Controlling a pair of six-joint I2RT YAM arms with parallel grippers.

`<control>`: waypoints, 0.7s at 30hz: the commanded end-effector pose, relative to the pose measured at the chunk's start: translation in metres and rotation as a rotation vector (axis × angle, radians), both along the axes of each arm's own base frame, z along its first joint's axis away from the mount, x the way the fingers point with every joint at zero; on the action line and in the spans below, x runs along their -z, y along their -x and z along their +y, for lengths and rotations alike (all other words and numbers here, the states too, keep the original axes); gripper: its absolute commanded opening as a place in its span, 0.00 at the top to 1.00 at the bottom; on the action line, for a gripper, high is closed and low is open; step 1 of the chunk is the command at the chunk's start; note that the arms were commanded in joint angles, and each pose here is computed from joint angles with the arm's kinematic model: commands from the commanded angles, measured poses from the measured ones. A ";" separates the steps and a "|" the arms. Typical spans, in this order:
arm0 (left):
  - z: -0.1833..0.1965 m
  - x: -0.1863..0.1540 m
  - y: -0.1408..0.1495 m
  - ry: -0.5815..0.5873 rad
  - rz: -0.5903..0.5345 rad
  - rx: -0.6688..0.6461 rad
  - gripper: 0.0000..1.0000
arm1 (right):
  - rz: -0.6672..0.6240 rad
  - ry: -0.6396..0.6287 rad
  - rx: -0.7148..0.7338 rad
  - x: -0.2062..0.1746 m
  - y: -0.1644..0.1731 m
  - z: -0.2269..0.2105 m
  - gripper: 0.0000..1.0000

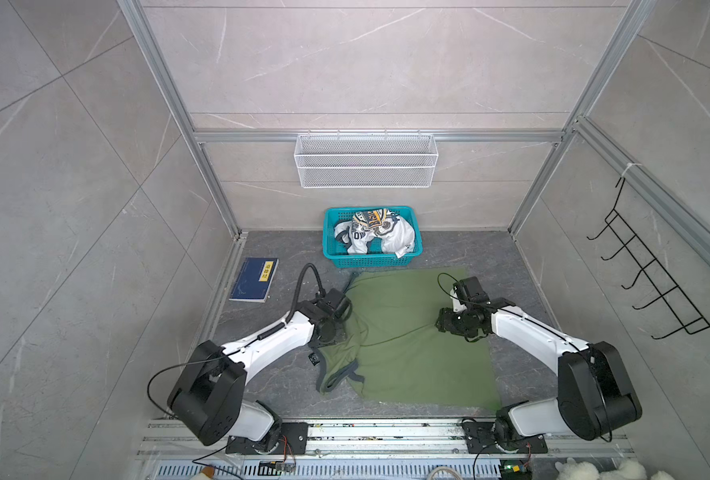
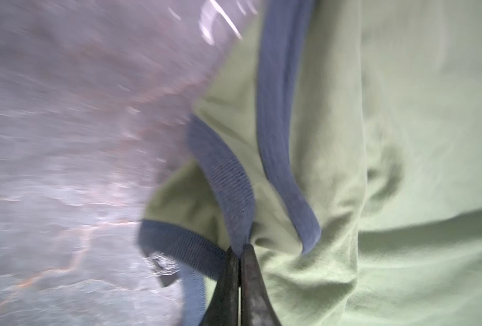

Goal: Fold and stack tank tops
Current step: Smooth out the tank top at the center of the table.

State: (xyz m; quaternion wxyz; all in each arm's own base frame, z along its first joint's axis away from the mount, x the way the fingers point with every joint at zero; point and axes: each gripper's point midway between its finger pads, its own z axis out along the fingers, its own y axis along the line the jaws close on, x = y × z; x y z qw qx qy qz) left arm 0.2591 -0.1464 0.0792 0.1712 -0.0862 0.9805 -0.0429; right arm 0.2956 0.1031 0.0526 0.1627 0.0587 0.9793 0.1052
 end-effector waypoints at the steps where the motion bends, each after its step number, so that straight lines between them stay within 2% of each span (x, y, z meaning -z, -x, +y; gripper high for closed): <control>1: 0.041 -0.030 -0.021 -0.019 -0.081 -0.067 1.00 | 0.002 0.045 0.006 0.005 -0.003 -0.005 0.37; 6: 0.087 -0.058 -0.067 0.036 -0.174 -0.200 1.00 | 0.012 0.062 0.014 0.010 -0.004 -0.007 0.37; 10: 0.120 -0.067 -0.104 0.051 -0.202 -0.317 1.00 | 0.031 0.084 0.024 0.015 -0.004 -0.011 0.37; 15: 0.132 -0.051 -0.144 0.045 -0.161 -0.335 1.00 | 0.028 0.091 0.024 0.015 -0.009 -0.011 0.37; 21: 0.147 -0.025 -0.177 -0.070 -0.079 -0.328 0.89 | 0.016 0.085 0.019 0.012 -0.012 -0.009 0.37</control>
